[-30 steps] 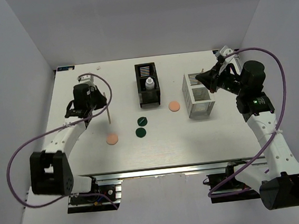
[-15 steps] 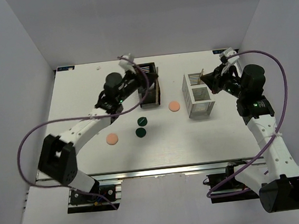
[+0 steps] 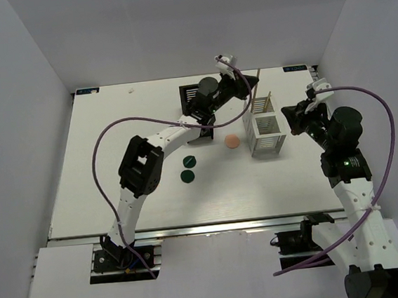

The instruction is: Organize the makeup

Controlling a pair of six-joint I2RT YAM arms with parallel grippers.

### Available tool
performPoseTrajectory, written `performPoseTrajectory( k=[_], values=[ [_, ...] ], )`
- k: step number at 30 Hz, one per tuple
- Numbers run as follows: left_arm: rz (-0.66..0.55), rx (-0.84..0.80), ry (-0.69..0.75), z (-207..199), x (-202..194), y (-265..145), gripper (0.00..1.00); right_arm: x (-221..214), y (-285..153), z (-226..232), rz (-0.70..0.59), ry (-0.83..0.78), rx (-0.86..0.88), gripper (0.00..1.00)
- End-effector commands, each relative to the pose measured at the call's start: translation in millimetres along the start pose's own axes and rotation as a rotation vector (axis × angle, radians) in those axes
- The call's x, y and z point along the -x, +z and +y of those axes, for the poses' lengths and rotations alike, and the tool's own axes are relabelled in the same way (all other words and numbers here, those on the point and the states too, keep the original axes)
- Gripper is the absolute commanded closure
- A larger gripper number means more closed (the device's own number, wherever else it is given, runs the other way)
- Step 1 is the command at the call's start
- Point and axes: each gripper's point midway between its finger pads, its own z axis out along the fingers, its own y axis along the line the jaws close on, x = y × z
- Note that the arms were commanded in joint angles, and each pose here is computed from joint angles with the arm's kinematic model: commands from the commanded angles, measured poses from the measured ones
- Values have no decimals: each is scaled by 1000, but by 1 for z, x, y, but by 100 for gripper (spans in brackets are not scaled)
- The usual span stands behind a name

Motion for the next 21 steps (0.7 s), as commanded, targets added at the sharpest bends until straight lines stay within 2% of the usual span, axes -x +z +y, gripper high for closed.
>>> performPoseTrajectory(
  k=[1,6,8,13,21],
  values=[
    [-77,-1,63,-7,17,20,100,6,-8,-10,-42,-12,-72,100],
    [-142,4,80,-7,15,36,100,-5,-12,-10,-32,12,-88,100],
    [-134,7,92,-3,3,42,100,-6,-14,-9,-34,18,-90,100],
    [-171,35,118,3,6,55,100,-16,-15,-9,-21,25,-93,100],
    [-82,55,131,18,-32,57,100,-20,-15,-7,-21,51,-94,100]
  ],
)
